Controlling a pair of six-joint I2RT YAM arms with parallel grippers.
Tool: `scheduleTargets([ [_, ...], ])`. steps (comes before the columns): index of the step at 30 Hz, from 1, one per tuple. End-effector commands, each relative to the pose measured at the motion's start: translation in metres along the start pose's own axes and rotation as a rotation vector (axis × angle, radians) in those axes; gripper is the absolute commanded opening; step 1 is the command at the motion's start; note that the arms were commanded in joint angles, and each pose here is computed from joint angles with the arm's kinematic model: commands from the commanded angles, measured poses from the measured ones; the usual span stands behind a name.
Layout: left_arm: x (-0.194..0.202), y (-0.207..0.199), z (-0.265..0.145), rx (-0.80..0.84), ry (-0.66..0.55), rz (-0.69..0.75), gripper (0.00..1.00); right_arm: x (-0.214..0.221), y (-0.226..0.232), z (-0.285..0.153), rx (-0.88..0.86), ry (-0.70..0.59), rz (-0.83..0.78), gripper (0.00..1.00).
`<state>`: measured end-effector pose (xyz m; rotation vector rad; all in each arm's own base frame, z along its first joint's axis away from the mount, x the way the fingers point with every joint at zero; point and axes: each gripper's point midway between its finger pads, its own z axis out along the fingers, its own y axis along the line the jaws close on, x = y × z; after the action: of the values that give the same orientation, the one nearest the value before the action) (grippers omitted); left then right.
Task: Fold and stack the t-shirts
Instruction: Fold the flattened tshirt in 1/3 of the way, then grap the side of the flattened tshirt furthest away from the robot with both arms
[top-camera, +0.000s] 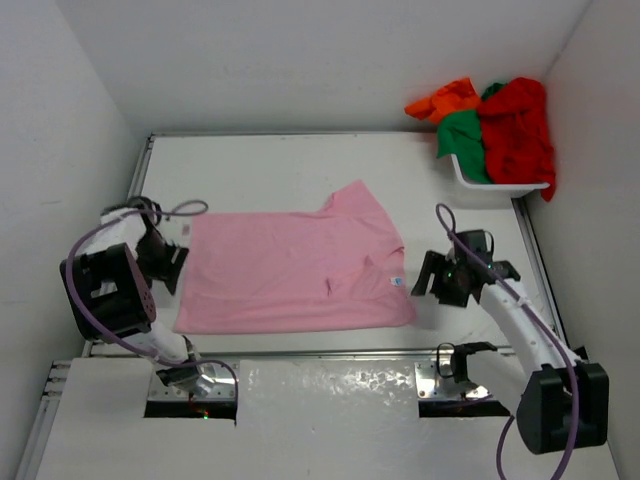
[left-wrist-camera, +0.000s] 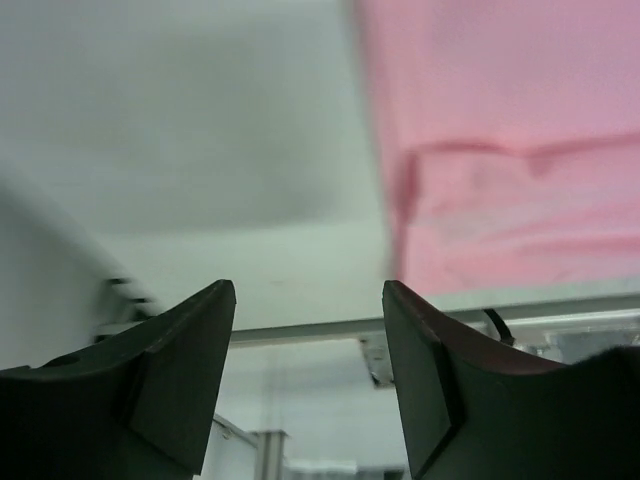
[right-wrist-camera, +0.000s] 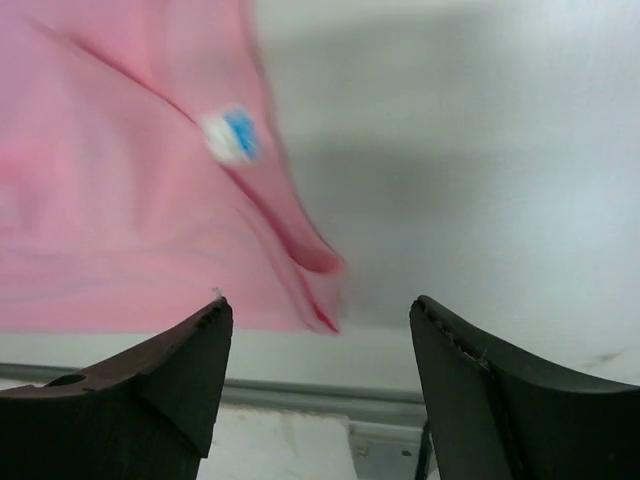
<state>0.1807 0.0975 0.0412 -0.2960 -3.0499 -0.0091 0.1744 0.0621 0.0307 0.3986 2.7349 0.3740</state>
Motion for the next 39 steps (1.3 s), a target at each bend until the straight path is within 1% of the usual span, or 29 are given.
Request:
scheduleTargets([
  [1, -0.047, 0.044, -0.066, -0.101, -0.224, -0.089, 0.59, -0.084, 0.027, -0.039, -0.005, -0.208, -0.122, 0.70],
  [2, -0.071, 0.060, -0.093, -0.142, -0.322, -0.115, 0.60, -0.103, 0.046, -0.042, -0.077, -0.242, -0.155, 0.68],
  [3, -0.089, 0.062, -0.105, -0.125, -0.398, -0.130, 0.60, -0.129, 0.064, -0.042, -0.117, -0.249, -0.171, 0.64],
  [4, -0.110, 0.069, -0.111, -0.125, -0.473, -0.176, 0.61, -0.150, 0.079, -0.041, -0.162, -0.283, -0.190, 0.54],
  [5, -0.126, 0.073, -0.122, -0.117, -0.538, -0.190, 0.62, -0.164, 0.088, -0.038, -0.182, -0.287, -0.197, 0.47],
  [6, -0.141, 0.068, -0.126, -0.065, -0.590, -0.191, 0.62, -0.191, 0.101, -0.029, -0.195, -0.277, -0.206, 0.41],
  [7, -0.154, 0.070, -0.126, -0.043, -0.624, -0.233, 0.62, -0.205, 0.109, -0.022, -0.201, -0.286, -0.222, 0.37],
  [8, -0.163, 0.071, -0.120, -0.019, -0.626, -0.253, 0.62, -0.219, 0.115, -0.016, -0.200, -0.293, -0.234, 0.37],
  [9, -0.173, 0.071, -0.119, 0.004, -0.661, -0.258, 0.62, -0.246, 0.129, -0.021, -0.210, -0.340, -0.263, 0.38],
  [10, -0.180, 0.072, -0.110, 0.026, -0.659, -0.281, 0.62, -0.249, 0.131, 0.010, -0.199, -0.287, -0.276, 0.43],
  [11, -0.184, 0.071, -0.103, 0.041, -0.658, -0.288, 0.62, -0.257, 0.136, 0.021, -0.197, -0.274, -0.290, 0.46],
  [12, -0.188, 0.071, -0.099, 0.056, -0.663, -0.289, 0.62, -0.282, 0.153, 0.018, -0.210, -0.313, -0.321, 0.49],
  [13, -0.194, 0.073, -0.095, 0.062, -0.676, -0.292, 0.62, -0.273, 0.151, 0.060, -0.182, -0.210, -0.331, 0.53],
  [14, -0.198, 0.073, -0.085, 0.080, -0.662, -0.292, 0.62, -0.299, 0.170, 0.057, -0.195, -0.257, -0.375, 0.57],
  [15, -0.205, 0.070, -0.082, 0.096, -0.670, -0.281, 0.64, -0.305, 0.175, 0.069, -0.183, -0.244, -0.393, 0.59],
  [16, -0.209, 0.068, -0.078, 0.101, -0.666, -0.278, 0.65, -0.302, 0.181, 0.085, -0.163, -0.214, -0.418, 0.60],
  [17, -0.218, 0.064, -0.071, 0.104, -0.659, -0.257, 0.67, -0.313, 0.188, 0.110, -0.138, -0.210, -0.439, 0.62],
  [18, -0.222, 0.062, -0.066, 0.100, -0.655, -0.248, 0.68, -0.318, 0.192, 0.123, -0.140, -0.209, -0.443, 0.63],
  [19, -0.226, 0.060, -0.057, 0.097, -0.641, -0.246, 0.68, -0.321, 0.189, 0.136, -0.116, -0.209, -0.438, 0.63],
  [20, -0.229, 0.061, -0.052, 0.079, -0.633, -0.247, 0.68, -0.325, 0.186, 0.158, -0.098, -0.204, -0.422, 0.63],
  [22, -0.241, 0.058, -0.046, 0.071, -0.640, -0.247, 0.68, -0.329, 0.182, 0.178, -0.077, -0.221, -0.410, 0.63],
  [23, -0.243, 0.059, -0.038, 0.076, -0.628, -0.257, 0.68, -0.324, 0.178, 0.195, -0.075, -0.204, -0.407, 0.63],
  [25, -0.250, 0.055, -0.027, 0.103, -0.621, -0.264, 0.68, -0.316, 0.185, 0.207, -0.080, -0.190, -0.429, 0.64],
  [26, -0.251, 0.053, -0.024, 0.111, -0.616, -0.261, 0.68, -0.319, 0.188, 0.208, -0.060, -0.204, -0.454, 0.64],
  [27, -0.254, 0.052, -0.022, 0.111, -0.618, -0.254, 0.68, -0.308, 0.190, 0.217, -0.038, -0.180, -0.476, 0.64],
  [30, -0.258, 0.044, -0.013, 0.118, -0.600, -0.234, 0.69, -0.299, 0.185, 0.223, 0.016, -0.165, -0.488, 0.63],
  [34, -0.263, 0.029, 0.001, 0.135, -0.557, -0.198, 0.68, -0.275, 0.172, 0.227, 0.043, -0.095, -0.461, 0.60],
  [37, -0.265, 0.026, 0.003, 0.143, -0.557, -0.192, 0.68, -0.266, 0.169, 0.228, 0.049, -0.068, -0.469, 0.58],
  [39, -0.266, 0.026, 0.004, 0.140, -0.559, -0.192, 0.68, -0.263, 0.170, 0.230, 0.039, -0.057, -0.468, 0.51],
])
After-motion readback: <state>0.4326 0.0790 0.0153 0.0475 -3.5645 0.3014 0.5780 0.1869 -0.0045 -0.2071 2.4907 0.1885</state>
